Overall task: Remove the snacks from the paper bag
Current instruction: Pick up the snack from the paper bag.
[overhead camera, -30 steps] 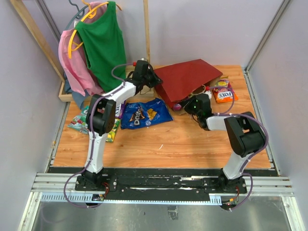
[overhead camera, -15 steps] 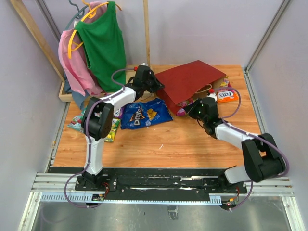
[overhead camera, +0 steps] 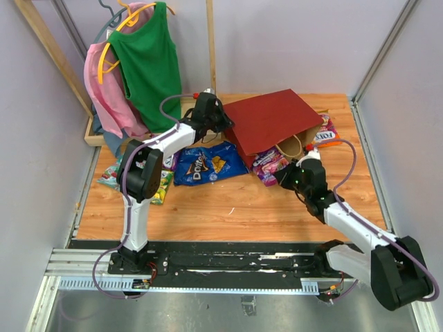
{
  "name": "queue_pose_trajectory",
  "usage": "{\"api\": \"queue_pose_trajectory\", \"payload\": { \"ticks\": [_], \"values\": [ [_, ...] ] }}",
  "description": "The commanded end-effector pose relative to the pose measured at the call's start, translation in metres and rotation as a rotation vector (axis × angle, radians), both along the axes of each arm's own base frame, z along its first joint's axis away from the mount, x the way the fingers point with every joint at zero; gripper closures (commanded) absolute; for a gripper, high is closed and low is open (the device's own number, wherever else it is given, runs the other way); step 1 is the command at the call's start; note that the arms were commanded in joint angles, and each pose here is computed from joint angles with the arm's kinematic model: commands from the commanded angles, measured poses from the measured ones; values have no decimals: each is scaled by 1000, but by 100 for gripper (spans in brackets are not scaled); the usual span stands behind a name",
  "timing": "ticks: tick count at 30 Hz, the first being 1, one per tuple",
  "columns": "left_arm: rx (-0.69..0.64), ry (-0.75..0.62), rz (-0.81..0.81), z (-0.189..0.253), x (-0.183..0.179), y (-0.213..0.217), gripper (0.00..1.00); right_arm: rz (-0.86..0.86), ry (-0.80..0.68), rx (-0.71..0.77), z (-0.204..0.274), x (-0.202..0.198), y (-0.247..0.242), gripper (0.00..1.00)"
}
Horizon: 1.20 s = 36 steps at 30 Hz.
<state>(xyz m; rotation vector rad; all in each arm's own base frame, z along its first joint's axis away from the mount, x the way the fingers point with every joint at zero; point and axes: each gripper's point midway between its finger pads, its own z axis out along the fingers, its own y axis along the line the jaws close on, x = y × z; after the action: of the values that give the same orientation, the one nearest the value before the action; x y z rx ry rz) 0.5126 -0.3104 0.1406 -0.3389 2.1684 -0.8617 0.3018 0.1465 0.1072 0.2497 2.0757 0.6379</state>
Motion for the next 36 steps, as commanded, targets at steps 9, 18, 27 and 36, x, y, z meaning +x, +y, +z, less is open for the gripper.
{"api": "queue_pose_trajectory", "payload": {
  "ticks": [9,18,27,36],
  "values": [
    [123,-56,12,5,13,27,99,262,-142,-101,63,-17,17,99],
    [124,-53,5,4,19,32,100,202,-242,-165,112,-9,-3,99],
    [132,-64,-5,10,20,37,100,107,-227,-207,129,-21,-37,99],
    [130,-65,-17,12,21,38,99,-94,-77,-142,101,-45,-97,99]
  ]
}}
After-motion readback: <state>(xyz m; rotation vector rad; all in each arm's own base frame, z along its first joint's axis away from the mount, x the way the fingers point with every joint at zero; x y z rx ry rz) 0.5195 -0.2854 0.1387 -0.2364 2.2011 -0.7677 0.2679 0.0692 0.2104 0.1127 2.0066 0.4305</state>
